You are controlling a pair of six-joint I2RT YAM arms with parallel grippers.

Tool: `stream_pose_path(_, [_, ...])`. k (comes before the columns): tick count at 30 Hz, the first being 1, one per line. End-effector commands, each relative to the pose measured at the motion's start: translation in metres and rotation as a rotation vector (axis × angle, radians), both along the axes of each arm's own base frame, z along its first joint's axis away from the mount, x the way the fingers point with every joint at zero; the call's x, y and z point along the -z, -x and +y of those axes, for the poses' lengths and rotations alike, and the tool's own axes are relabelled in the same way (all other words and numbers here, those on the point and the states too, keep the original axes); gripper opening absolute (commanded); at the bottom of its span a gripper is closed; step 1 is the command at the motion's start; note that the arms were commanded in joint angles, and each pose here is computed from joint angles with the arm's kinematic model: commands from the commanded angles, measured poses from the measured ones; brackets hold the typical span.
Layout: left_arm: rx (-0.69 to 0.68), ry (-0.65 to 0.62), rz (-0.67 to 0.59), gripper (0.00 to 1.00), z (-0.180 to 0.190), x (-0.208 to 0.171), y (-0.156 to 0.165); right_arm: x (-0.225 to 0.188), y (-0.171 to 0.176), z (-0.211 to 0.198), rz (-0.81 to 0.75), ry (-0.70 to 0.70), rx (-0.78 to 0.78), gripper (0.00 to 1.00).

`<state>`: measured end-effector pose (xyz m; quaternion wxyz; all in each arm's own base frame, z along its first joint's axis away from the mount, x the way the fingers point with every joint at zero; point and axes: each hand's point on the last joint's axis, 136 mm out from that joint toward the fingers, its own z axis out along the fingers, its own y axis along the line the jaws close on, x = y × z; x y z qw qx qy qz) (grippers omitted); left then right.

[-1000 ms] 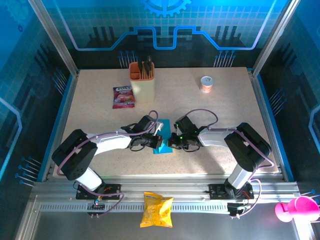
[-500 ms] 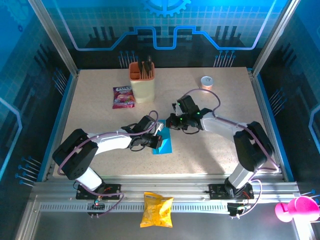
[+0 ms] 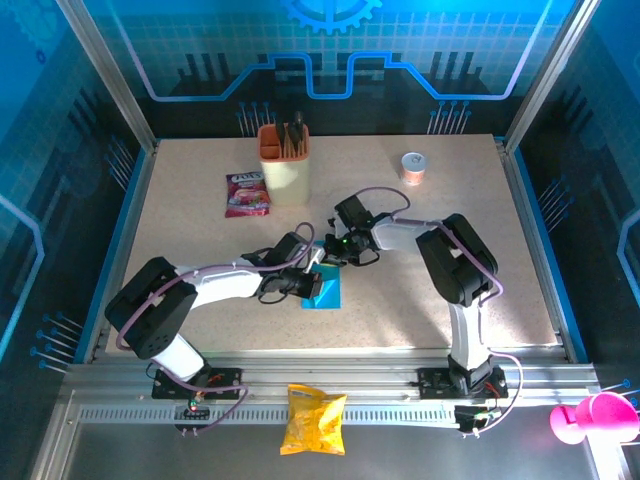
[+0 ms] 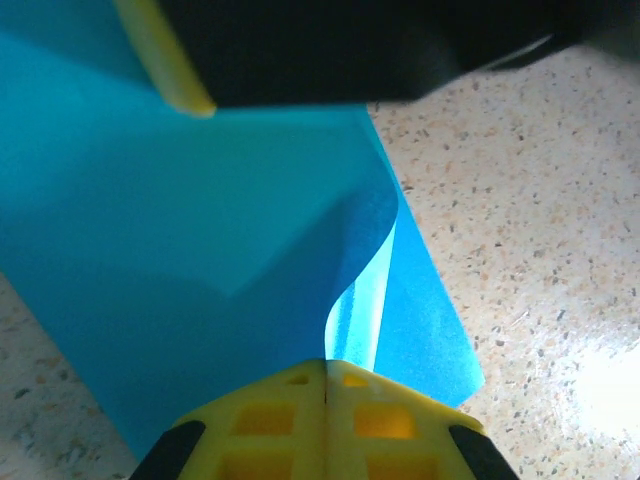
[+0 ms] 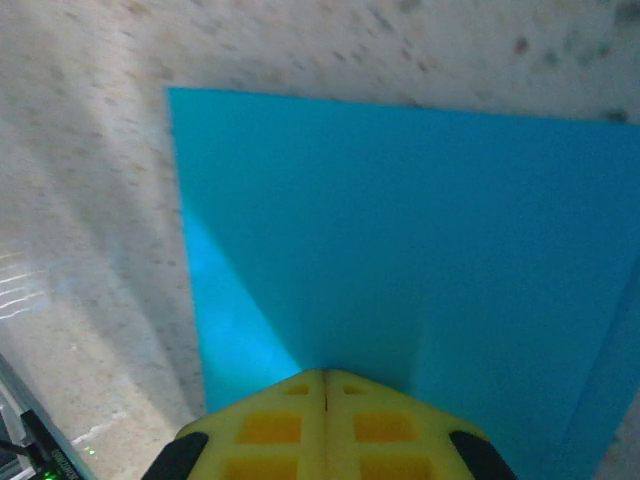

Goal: Fold a paper plane with a square sheet of paper (pick it up from the middle)
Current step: Fold the triangle a second time at the center of the table.

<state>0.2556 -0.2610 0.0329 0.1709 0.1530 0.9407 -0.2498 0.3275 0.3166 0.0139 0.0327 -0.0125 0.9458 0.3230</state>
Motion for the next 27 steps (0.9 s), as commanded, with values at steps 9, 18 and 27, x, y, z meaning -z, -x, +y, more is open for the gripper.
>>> stream_pose_path(9, [0.017, -0.012, -0.043, 0.0, 0.001, -0.01, -0.013, 0.028, 0.015, -0.012, 0.067, 0.074, 0.04, 0.0])
stream_pose_path(18, [-0.004, -0.049, -0.055, 0.0, 0.008, -0.006, -0.022, 0.031, 0.016, -0.013, 0.069, 0.077, 0.041, 0.0])
stream_pose_path(27, [-0.018, -0.087, -0.056, 0.0, 0.013, 0.004, -0.026, 0.03, 0.016, -0.014, 0.067, 0.079, 0.043, 0.0])
